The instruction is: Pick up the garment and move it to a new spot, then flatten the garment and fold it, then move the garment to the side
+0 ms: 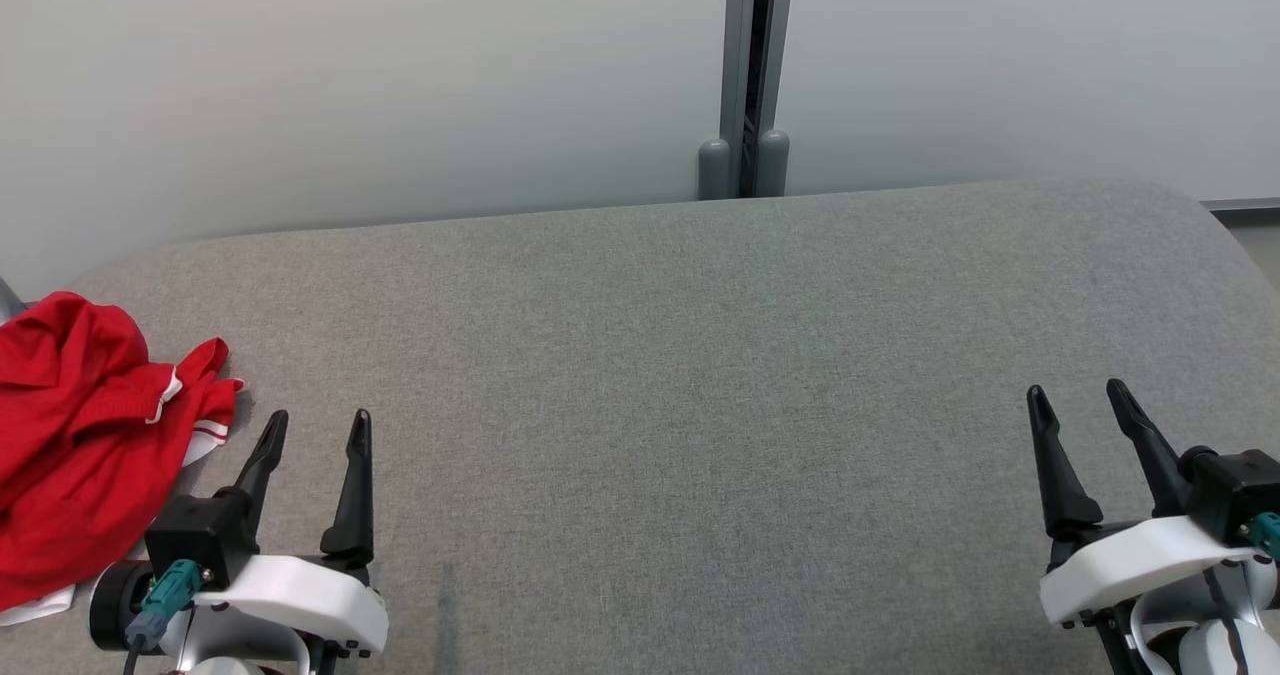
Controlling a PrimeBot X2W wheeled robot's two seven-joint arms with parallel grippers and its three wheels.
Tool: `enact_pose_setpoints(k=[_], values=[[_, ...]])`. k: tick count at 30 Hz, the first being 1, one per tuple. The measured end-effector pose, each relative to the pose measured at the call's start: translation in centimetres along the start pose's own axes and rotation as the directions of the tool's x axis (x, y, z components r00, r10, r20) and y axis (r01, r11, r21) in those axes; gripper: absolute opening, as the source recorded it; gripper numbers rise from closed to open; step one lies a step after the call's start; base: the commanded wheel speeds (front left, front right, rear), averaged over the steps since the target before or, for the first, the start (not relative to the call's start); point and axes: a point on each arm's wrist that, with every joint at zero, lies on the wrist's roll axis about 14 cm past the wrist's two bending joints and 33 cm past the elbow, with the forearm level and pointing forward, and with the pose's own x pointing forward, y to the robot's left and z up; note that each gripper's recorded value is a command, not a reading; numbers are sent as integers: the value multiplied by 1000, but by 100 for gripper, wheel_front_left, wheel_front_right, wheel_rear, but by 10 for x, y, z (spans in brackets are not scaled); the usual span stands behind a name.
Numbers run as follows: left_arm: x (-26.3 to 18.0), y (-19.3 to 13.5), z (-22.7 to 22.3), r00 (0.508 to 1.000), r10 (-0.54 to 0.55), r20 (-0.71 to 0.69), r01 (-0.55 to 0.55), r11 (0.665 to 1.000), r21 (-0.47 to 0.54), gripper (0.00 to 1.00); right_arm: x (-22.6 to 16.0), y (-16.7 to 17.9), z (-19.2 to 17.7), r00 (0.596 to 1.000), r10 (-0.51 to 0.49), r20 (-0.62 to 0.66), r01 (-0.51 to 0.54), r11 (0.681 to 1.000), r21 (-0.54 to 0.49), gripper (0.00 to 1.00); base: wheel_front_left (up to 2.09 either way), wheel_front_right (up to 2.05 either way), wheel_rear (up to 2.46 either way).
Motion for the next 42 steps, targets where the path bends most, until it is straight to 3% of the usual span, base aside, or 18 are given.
enact_pose_setpoints(k=[29,42], values=[[-1,0,-8,999,-10,-36,14,994,113,100,-2,5,-3,1000,7,-2,-8,998,-63,100,0,0,0],[-1,0,-11,999,-9,-50,13,996,83,100,-3,3,-3,1000,-9,7,9,1000,-29,100,0,0,0]])
